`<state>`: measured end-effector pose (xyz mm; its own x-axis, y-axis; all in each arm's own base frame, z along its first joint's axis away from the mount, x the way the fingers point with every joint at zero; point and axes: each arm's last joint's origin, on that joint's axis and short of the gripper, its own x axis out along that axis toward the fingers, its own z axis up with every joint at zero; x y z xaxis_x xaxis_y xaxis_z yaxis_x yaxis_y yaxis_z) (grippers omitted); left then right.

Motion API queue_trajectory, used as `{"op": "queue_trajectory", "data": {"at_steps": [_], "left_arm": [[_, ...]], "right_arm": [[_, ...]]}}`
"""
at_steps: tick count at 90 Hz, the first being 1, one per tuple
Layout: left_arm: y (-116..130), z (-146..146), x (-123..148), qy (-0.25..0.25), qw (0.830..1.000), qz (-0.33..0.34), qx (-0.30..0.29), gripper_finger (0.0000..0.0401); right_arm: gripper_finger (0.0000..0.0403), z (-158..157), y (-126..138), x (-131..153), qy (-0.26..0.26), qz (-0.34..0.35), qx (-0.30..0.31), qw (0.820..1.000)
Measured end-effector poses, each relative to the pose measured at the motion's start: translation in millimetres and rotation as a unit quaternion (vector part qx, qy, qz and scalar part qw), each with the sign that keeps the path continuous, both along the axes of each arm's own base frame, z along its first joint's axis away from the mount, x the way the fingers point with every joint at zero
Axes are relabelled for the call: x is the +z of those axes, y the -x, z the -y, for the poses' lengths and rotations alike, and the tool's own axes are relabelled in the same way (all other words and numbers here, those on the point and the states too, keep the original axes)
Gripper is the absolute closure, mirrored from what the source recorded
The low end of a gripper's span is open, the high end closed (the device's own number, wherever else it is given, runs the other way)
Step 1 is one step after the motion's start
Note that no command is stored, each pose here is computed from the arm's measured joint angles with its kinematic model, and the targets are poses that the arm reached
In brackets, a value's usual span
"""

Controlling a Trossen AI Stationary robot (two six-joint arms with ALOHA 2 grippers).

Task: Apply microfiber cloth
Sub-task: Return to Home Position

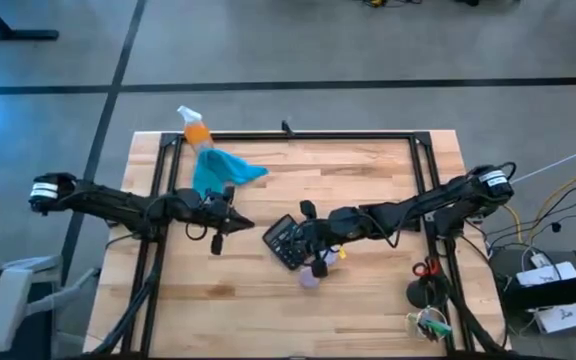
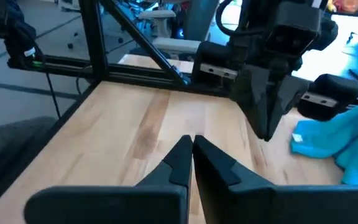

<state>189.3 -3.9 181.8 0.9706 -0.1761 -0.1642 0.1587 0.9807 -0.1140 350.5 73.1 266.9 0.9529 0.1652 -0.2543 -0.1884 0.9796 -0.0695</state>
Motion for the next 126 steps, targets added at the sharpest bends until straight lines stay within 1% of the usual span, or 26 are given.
{"op": "queue_trajectory", "data": {"at_steps": [8, 13, 23, 31, 43, 48, 53, 59, 65, 79, 100, 126], "left_arm": [[-1, 6, -4, 0.012, 0.998, -0.011, -0.065, 0.0395], [-2, 9, -4, 0.006, 0.995, -0.003, -0.097, 0.0394], [-5, 10, 2, -0.022, 0.993, 0.043, -0.105, 0.0387], [-5, 10, 7, -0.039, 0.991, 0.074, -0.105, 0.0374], [-5, 10, 9, -0.052, 0.99, 0.087, -0.1, 0.0336], [-6, 9, 10, -0.058, 0.99, 0.091, -0.089, 0.0316], [-6, 8, 11, -0.061, 0.992, 0.093, -0.062, 0.0294], [-6, 6, 11, -0.061, 0.994, 0.089, -0.024, 0.0268], [-7, 4, 8, -0.062, 0.995, 0.079, 0.0, 0.0246], [-8, 4, 5, -0.062, 0.996, 0.07, 0.007, 0.0205], [-9, 4, 4, -0.062, 0.996, 0.063, 0.007, 0.0171], [-9, 4, 4, -0.069, 0.996, 0.064, 0.006, 0.0153]], "right_arm": [[0.0403, 0, 0, -1, 0.008, 0.0, 0.006, 1.0], [0.0403, 0, 1, -3, 0.012, -0.002, 0.011, 1.0], [0.0403, 0, 2, -7, 0.013, -0.01, 0.012, 1.0], [0.0403, 0, 3, -8, 0.012, -0.011, 0.011, 1.0], [0.0403, -1, 3, -8, -0.009, -0.015, 0.007, 1.0], [0.0403, -1, 3, -9, -0.021, -0.019, 0.003, 1.0], [0.0403, -1, 3, -10, -0.032, -0.026, 0.0, 0.999], [0.0403, -1, 4, -12, -0.031, -0.038, -0.001, 0.999], [0.0403, 0, 5, -14, -0.031, -0.048, -0.002, 0.998], [0.0403, 0, 6, -16, -0.038, -0.064, -0.006, 0.997], [0.0403, 0, 6, -18, -0.032, -0.069, -0.005, 0.997], [0.0403, 1, 6, -18, -0.036, -0.07, -0.011, 0.997]]}}
